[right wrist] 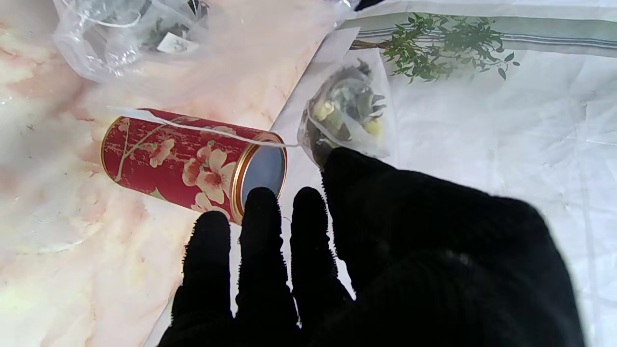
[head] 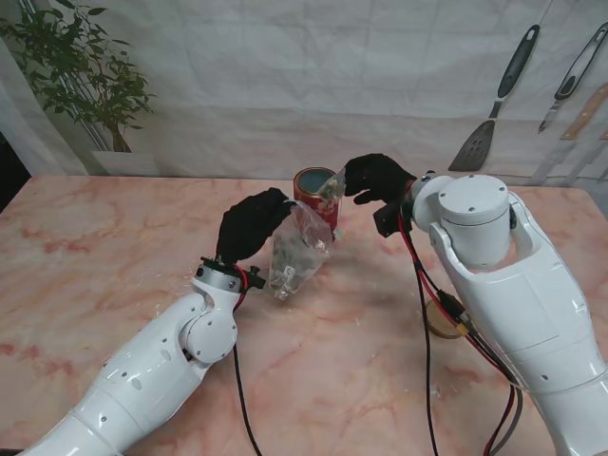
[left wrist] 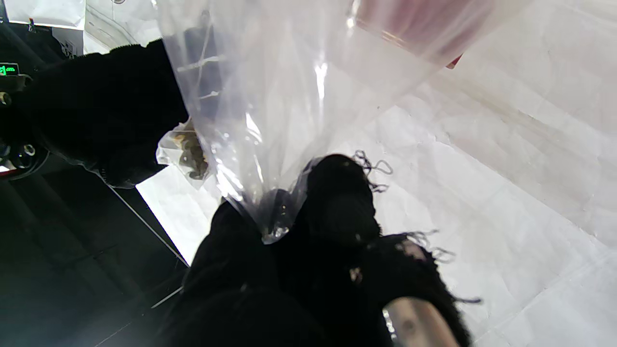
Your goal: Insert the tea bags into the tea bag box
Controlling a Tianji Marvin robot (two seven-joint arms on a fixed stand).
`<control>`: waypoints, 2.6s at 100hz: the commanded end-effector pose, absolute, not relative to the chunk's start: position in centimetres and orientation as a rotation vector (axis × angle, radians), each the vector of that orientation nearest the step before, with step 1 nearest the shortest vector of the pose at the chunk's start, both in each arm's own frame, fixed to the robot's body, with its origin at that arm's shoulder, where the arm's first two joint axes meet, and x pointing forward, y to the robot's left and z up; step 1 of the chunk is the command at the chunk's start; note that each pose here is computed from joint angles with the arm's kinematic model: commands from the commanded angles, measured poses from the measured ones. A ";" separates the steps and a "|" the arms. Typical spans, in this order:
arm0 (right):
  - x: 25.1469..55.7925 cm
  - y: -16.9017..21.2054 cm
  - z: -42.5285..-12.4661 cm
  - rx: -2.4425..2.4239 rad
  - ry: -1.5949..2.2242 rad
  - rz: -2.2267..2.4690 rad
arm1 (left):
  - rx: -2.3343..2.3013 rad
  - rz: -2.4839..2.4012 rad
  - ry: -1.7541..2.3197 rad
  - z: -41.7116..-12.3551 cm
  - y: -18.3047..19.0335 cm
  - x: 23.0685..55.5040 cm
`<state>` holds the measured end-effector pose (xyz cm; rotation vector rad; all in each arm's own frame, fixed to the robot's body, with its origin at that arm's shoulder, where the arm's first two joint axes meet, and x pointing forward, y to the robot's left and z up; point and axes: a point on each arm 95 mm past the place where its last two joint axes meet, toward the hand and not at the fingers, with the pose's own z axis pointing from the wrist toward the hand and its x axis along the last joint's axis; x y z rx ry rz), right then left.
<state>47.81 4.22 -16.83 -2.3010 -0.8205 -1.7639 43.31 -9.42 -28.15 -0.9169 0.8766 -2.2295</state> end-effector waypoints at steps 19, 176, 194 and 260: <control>49.0 4.2 -15.8 -2.342 -0.772 -1.790 | -0.929 -2.207 0.884 -28.3 -8.5 43.2; 54.4 7.9 -11.4 -2.399 -0.611 -1.942 | -0.996 -2.168 0.853 -29.5 -6.2 43.1; 54.7 8.3 -11.5 -2.395 -0.606 -1.938 | -1.000 -2.166 0.854 -29.6 -6.1 43.1; 56.9 8.2 -15.6 -2.534 -0.625 -1.766 | -1.005 -2.171 0.853 -29.8 -6.1 43.1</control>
